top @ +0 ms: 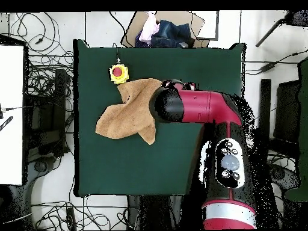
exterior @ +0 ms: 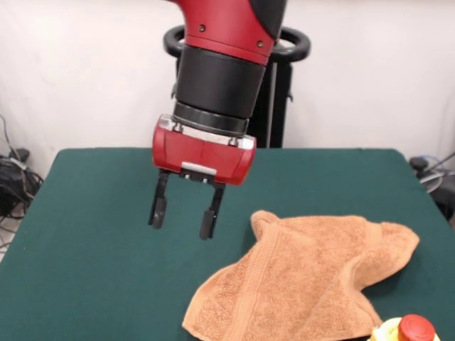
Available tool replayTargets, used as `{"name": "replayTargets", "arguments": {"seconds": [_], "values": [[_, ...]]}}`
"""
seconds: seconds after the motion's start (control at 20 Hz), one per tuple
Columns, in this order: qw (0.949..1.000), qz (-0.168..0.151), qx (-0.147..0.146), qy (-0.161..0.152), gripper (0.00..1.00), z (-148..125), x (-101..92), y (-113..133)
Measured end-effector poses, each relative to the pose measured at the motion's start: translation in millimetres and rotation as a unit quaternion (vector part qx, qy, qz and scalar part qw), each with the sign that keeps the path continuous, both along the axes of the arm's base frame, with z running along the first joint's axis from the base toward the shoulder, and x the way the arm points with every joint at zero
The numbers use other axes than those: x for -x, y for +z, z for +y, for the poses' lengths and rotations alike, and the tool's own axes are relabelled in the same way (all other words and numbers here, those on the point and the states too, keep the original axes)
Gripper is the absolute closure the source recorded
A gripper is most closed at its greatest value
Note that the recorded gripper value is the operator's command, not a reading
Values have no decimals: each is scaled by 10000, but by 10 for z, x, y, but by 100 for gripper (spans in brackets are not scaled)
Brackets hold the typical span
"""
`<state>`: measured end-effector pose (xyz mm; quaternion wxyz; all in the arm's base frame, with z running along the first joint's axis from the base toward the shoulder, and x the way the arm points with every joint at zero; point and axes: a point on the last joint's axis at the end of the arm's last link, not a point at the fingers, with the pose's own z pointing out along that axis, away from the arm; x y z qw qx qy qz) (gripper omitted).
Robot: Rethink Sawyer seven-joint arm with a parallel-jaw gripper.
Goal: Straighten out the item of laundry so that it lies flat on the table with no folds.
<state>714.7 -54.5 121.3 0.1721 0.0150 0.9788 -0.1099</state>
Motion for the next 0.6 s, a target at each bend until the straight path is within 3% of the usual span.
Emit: {"name": "replayTargets", "arguments": {"seconds": [0.2, 0.35, 0.45, 0.5, 0.55, 0.6], "values": [[9999, 99, -2, 56, 0, 106, 17, -24], [9990, 450, 35, 64, 0, 211, 70, -64], [9947, 1018, 107, 34, 0, 325, 177, -124], [9903, 1379, 142, 13, 0, 400, 250, -155], [9853, 1701, 176, -10, 0, 460, 321, -181], [9753, 2193, 248, -48, 0, 540, 435, -214]]}}
